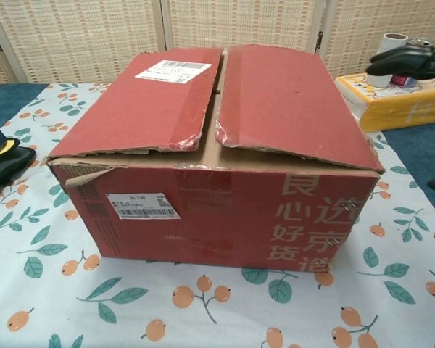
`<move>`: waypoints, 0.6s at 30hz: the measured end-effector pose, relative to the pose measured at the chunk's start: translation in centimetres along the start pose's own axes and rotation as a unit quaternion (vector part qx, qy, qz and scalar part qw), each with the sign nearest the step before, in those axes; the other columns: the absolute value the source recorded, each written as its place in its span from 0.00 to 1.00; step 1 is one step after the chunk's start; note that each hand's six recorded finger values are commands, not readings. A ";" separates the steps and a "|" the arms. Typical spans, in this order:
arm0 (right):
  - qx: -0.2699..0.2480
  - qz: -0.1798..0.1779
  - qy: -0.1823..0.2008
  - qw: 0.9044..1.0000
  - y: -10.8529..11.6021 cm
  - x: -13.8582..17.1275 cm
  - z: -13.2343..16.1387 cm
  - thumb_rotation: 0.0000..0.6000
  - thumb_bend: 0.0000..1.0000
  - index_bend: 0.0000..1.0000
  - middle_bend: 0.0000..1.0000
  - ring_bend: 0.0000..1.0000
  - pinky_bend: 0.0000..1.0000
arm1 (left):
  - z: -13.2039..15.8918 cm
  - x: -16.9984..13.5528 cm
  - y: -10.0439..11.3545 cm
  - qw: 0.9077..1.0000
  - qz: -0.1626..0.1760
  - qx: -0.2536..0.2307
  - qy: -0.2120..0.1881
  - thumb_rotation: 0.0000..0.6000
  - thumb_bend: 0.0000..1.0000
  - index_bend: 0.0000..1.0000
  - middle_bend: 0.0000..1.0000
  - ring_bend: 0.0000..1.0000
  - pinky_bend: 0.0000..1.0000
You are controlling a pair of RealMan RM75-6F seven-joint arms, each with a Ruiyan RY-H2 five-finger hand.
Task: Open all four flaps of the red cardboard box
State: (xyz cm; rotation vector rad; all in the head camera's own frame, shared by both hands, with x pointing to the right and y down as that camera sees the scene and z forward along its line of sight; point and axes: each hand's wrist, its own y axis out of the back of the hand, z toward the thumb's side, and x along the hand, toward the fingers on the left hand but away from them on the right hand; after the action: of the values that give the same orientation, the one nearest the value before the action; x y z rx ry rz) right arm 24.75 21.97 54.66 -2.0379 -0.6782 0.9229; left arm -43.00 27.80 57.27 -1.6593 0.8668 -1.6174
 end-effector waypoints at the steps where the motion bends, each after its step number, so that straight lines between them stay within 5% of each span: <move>1: 0.000 0.001 0.006 1.000 0.0 -0.5 0.4 1.00 0.38 0.00 0.00 0.00 0.06 | -0.1 0.0 0.1 1.000 0.001 -0.002 0.001 1.00 0.40 0.01 0.09 0.09 0.01; 18: -0.027 0.008 0.058 0.998 -0.8 -7.9 5.6 1.00 0.39 0.00 0.00 0.00 0.06 | -0.9 0.8 0.8 1.000 0.007 -0.018 -0.008 1.00 0.40 0.03 0.09 0.10 0.01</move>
State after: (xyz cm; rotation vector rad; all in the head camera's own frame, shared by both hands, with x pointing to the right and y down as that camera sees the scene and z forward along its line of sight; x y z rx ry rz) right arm 15.53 19.14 55.87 -2.1290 -0.6303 0.7973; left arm -43.86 26.68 57.12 -1.6846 0.9031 -1.5850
